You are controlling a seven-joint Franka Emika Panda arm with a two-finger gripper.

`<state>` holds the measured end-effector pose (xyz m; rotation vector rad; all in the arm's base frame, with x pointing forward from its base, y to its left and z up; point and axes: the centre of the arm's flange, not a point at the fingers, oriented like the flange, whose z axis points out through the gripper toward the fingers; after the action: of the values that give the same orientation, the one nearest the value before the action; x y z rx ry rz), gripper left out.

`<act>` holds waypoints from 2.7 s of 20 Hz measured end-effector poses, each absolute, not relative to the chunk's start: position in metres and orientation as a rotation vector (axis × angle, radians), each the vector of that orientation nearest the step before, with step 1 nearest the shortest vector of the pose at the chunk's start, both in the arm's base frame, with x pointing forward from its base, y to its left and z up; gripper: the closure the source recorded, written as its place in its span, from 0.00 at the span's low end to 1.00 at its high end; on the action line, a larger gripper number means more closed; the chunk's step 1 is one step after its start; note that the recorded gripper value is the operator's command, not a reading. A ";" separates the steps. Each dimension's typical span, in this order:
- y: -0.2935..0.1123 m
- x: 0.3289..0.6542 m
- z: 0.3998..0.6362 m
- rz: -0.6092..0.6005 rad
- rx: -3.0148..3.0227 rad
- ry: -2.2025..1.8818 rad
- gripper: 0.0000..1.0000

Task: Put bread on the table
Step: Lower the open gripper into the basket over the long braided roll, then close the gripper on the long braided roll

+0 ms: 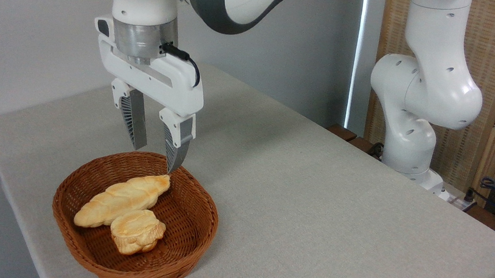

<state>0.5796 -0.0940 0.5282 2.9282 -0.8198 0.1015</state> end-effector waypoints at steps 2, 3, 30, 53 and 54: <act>-0.097 0.581 0.522 0.087 2.917 -0.852 0.00; -0.101 0.582 0.517 0.078 2.907 -0.880 0.00; -0.138 0.603 0.444 0.077 2.790 -1.147 0.00; -0.139 0.619 0.429 0.210 2.785 -1.186 0.57; -0.139 0.619 0.429 0.211 2.784 -1.187 0.57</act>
<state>0.6195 -0.1386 0.4291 2.7843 -1.1872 0.2109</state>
